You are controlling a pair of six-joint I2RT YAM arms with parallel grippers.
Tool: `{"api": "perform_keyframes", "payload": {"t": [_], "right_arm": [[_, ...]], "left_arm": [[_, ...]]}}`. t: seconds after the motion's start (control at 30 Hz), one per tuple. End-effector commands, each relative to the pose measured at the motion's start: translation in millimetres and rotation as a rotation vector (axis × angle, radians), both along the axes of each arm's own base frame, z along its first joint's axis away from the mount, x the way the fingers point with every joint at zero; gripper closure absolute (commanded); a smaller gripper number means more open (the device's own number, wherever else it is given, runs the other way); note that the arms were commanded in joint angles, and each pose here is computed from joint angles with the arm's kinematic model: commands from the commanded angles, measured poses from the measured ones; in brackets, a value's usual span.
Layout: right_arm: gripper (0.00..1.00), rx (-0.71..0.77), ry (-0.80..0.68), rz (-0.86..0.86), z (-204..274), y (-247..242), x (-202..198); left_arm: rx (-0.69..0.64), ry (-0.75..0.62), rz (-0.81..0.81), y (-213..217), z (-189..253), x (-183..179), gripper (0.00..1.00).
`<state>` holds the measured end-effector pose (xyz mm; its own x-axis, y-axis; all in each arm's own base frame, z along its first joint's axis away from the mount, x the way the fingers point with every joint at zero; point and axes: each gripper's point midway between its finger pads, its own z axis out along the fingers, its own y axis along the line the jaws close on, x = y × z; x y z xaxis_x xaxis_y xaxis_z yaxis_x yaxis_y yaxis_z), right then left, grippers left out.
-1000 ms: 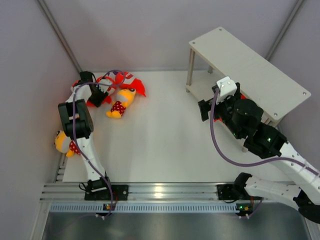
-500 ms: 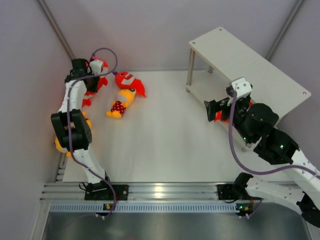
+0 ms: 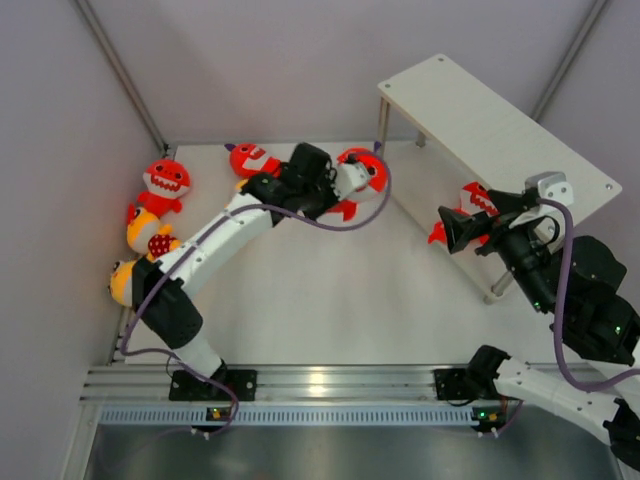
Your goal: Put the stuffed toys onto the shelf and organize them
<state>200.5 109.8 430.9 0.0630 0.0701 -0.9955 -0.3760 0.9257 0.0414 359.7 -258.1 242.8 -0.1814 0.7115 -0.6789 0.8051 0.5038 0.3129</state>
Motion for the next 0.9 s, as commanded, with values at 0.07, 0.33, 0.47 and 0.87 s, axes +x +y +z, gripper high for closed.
{"api": "perform_keyframes", "payload": {"t": [0.07, 0.33, 0.47, 0.87], "right_arm": [[0.01, 0.077, 0.016, -0.01, 8, -11, -10], [0.01, 0.107, 0.02, -0.015, 12, -18, -15], [0.0, 0.103, 0.026, -0.019, 10, -18, -15], [0.01, 0.113, 0.056, 0.019, 1, -12, -19]], "left_arm": [[0.186, 0.007, -0.11, -59, -38, -25, 1.0], [0.196, -0.005, -0.128, -132, -70, 13, 1.0], [0.147, -0.032, -0.058, -156, -71, 38, 1.0], [0.07, -0.227, 0.139, -193, -89, 103, 1.0]]}}
